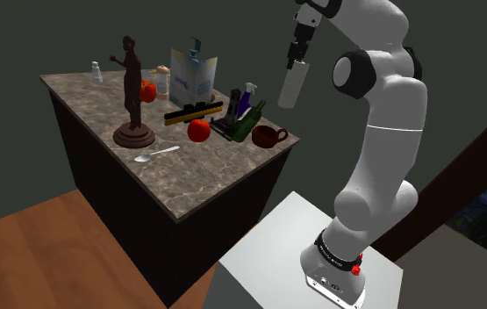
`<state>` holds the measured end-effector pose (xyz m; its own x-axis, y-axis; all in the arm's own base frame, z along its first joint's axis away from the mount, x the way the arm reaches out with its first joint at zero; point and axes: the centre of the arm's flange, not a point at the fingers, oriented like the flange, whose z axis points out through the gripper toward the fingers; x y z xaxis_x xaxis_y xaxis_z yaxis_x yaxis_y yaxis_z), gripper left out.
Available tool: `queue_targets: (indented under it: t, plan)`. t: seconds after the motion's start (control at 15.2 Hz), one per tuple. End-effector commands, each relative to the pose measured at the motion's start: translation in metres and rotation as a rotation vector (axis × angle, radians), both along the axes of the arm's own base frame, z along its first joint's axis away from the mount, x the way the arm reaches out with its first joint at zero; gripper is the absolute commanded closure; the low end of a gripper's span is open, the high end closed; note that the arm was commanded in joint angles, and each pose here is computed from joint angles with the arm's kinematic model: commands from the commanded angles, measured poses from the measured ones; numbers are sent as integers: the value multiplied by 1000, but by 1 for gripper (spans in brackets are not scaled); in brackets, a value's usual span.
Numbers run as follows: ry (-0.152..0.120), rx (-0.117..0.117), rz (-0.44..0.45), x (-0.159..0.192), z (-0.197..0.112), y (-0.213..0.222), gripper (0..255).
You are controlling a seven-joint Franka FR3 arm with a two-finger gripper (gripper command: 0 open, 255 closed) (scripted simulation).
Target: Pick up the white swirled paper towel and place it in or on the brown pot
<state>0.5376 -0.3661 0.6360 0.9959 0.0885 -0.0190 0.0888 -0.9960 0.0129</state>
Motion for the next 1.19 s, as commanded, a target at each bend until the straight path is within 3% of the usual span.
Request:
queue_targets:
  t: [0.0, 1.12]
  plan:
    - [0, 0, 0, 0, -10, 0, 255]
    - [0, 0, 0, 0, -100, 0, 255]
